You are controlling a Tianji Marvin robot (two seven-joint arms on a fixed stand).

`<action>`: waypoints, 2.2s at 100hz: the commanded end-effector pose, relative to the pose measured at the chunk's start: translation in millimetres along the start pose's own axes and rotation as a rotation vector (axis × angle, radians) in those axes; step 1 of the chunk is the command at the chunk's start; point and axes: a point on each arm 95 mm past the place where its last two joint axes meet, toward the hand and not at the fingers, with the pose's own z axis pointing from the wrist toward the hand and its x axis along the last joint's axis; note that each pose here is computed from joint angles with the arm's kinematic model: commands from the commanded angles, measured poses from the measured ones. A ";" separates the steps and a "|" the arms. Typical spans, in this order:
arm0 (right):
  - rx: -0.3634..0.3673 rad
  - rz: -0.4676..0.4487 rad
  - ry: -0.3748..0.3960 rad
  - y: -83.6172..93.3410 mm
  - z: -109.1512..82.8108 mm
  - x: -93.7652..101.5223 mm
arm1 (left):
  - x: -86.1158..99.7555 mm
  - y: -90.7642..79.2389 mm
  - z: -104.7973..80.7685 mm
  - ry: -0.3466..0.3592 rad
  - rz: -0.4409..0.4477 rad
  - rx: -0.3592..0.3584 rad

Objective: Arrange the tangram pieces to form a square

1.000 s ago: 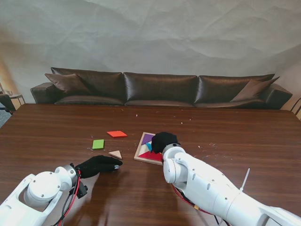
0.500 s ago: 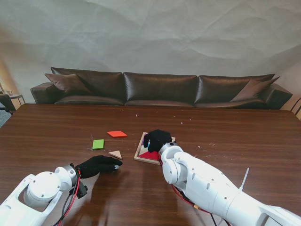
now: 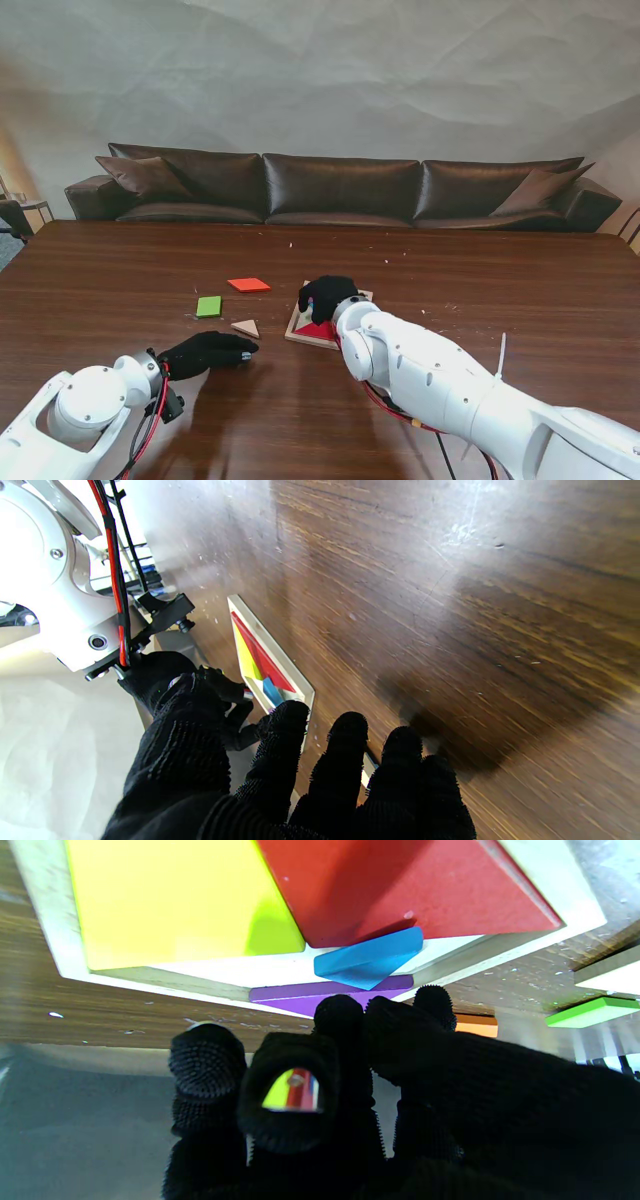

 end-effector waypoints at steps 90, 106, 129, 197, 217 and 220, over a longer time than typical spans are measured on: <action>0.082 -0.086 -0.037 -5.7 23.0 -16.4 | -9.0 10.9 -3.0 -0.031 -0.014 -0.042; 0.093 -0.093 -0.055 -6.0 24.0 -22.3 | -9.1 11.4 -3.1 -0.032 -0.015 -0.044; 0.107 -0.102 -0.076 -7.6 23.8 -30.7 | -9.4 11.7 -2.9 -0.032 -0.014 -0.045; 0.117 -0.118 -0.144 -3.0 22.3 -54.2 | -9.9 12.3 -2.3 -0.036 -0.015 -0.048; 0.111 -0.123 -0.163 -0.1 20.4 -60.1 | -9.8 12.5 -2.0 -0.038 -0.016 -0.050; 0.108 -0.122 -0.164 0.5 20.0 -60.6 | -9.8 12.5 -2.0 -0.038 -0.015 -0.050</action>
